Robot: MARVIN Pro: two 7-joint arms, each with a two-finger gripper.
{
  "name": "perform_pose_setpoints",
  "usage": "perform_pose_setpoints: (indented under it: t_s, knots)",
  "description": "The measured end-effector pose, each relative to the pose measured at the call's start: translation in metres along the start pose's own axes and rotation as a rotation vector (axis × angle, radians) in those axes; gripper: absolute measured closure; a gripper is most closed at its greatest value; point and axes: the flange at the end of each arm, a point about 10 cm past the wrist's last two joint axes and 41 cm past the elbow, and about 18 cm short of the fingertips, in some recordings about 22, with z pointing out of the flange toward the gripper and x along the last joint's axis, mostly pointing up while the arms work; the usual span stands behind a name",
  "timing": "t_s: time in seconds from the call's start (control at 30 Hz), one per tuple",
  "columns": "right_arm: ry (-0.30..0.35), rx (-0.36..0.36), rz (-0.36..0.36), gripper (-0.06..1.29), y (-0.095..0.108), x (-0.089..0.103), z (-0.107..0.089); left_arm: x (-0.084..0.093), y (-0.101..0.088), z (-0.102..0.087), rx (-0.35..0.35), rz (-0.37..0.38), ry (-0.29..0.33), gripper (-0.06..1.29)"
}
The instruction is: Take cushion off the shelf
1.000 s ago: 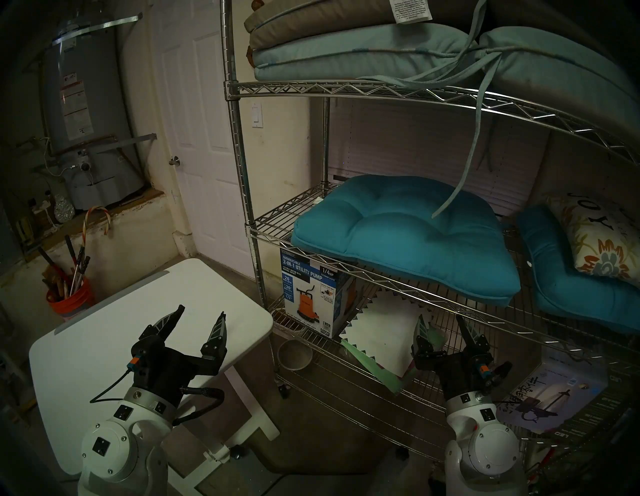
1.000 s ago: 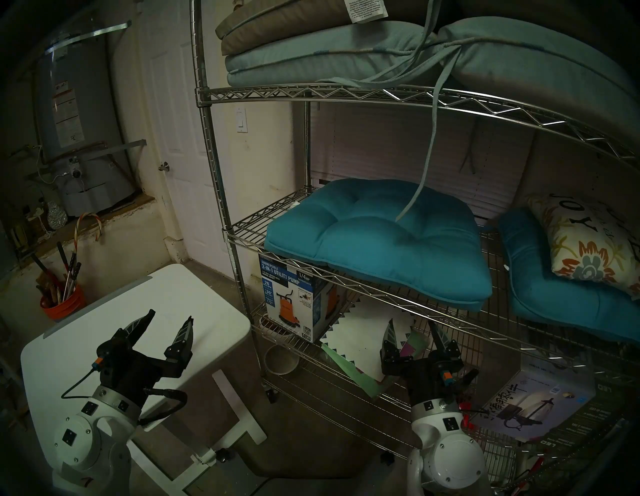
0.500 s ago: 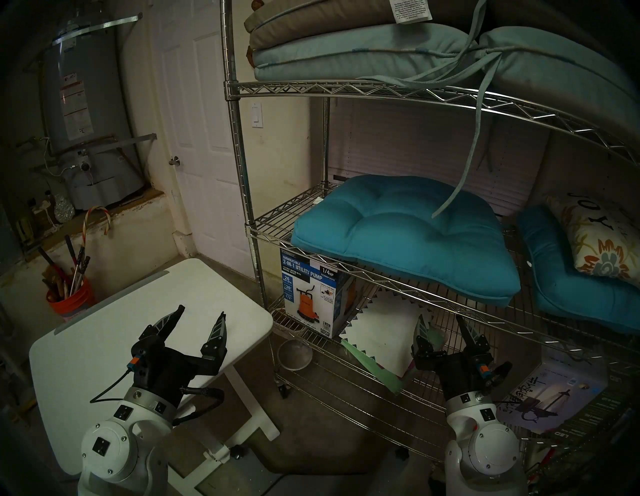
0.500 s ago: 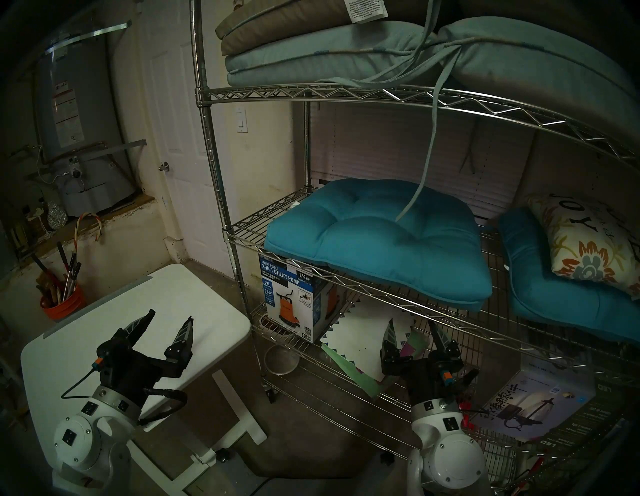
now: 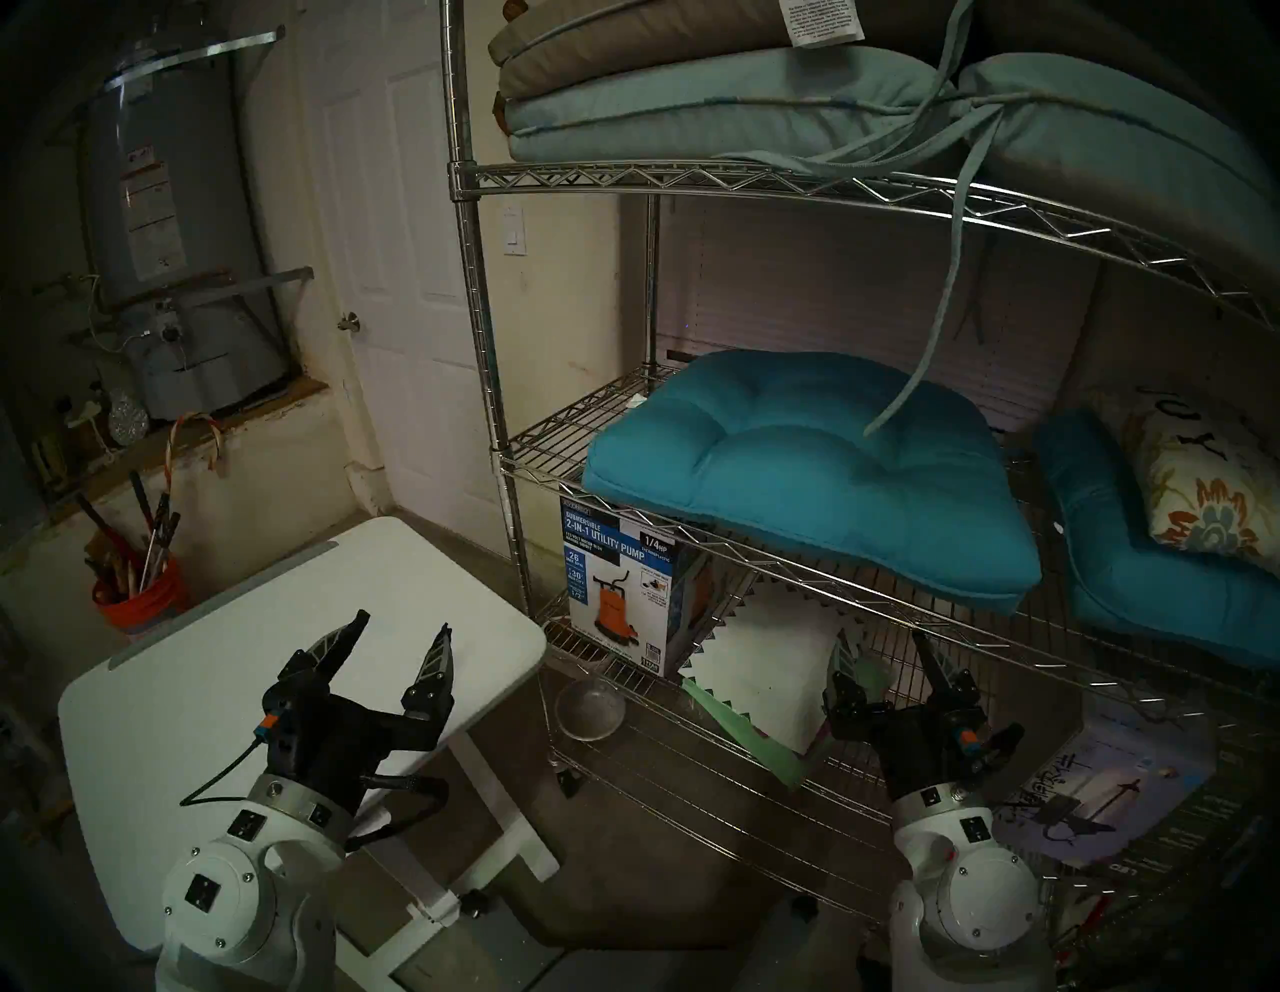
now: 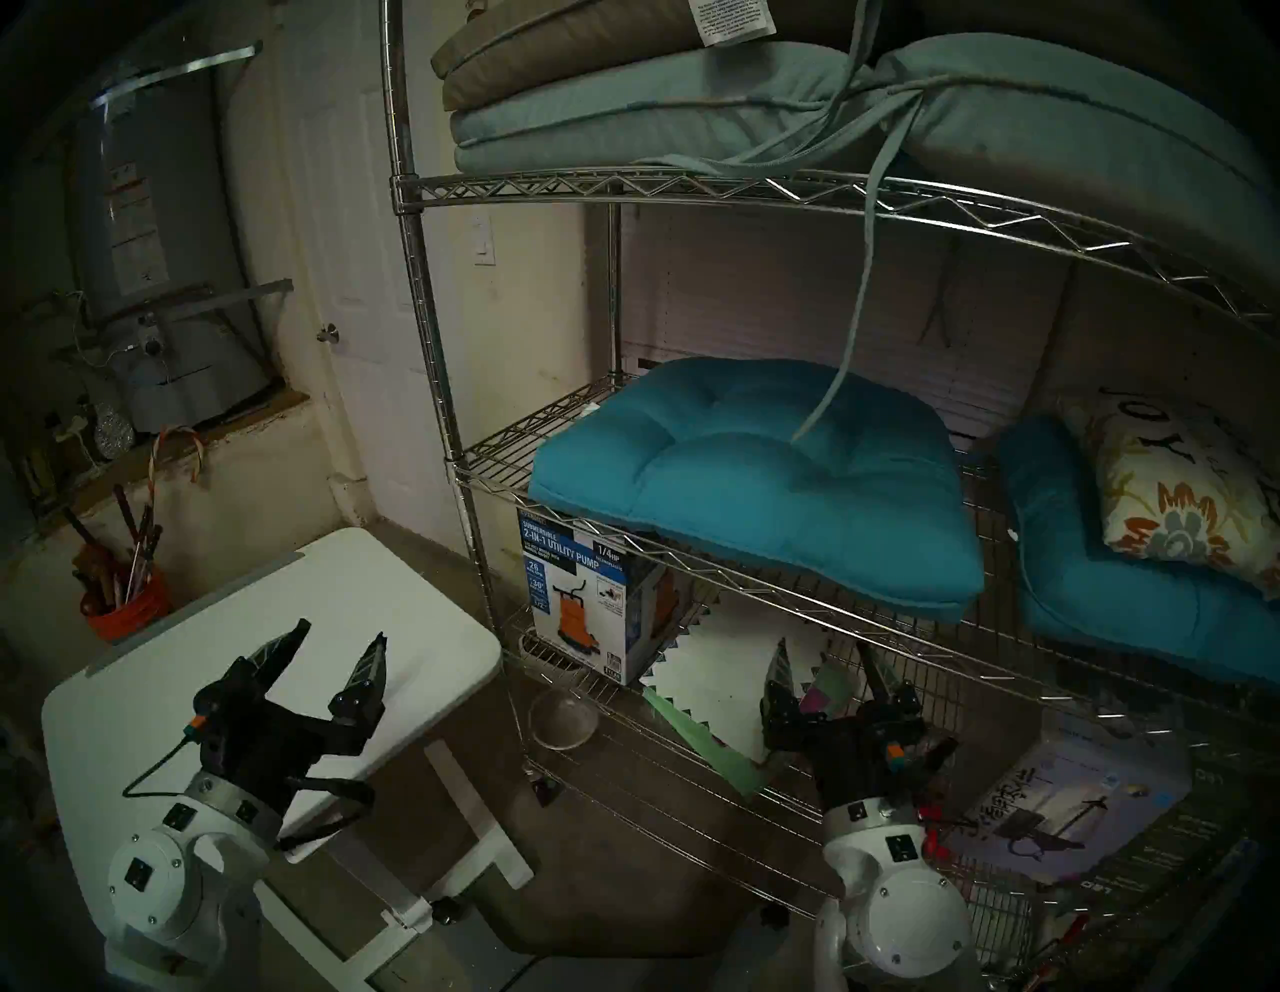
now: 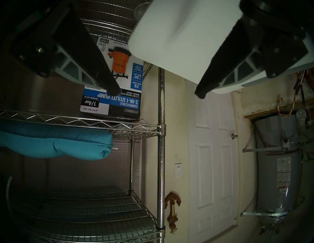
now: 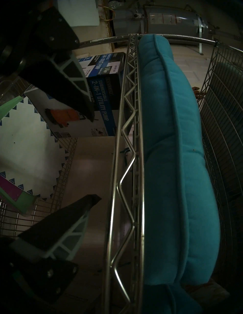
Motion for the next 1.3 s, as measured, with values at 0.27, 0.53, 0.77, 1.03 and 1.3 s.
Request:
perform_pose_setpoints:
  t_s: [0.27, 0.53, 0.77, 1.03, 1.3]
  knots:
    - [0.000, 0.000, 0.000, -0.04, 0.000, 0.000, 0.000, 0.000, 0.000, 0.000, 0.002, -0.002, 0.000, -0.03]
    - [0.000, 0.000, 0.000, -0.04, 0.000, 0.000, 0.000, 0.002, 0.000, 0.004, 0.034, 0.141, 0.012, -0.03]
    - [-0.001, 0.000, 0.000, -0.04, 0.000, 0.000, 0.000, 0.008, 0.002, 0.011, 0.038, 0.351, 0.048, -0.03]
    - [-0.001, 0.000, 0.000, -0.04, 0.000, 0.000, 0.000, 0.013, 0.006, 0.027, 0.041, 0.519, 0.090, -0.03]
    - [-0.001, 0.000, 0.000, -0.04, 0.000, 0.000, 0.000, 0.023, 0.006, 0.046, 0.047, 0.672, 0.134, -0.03]
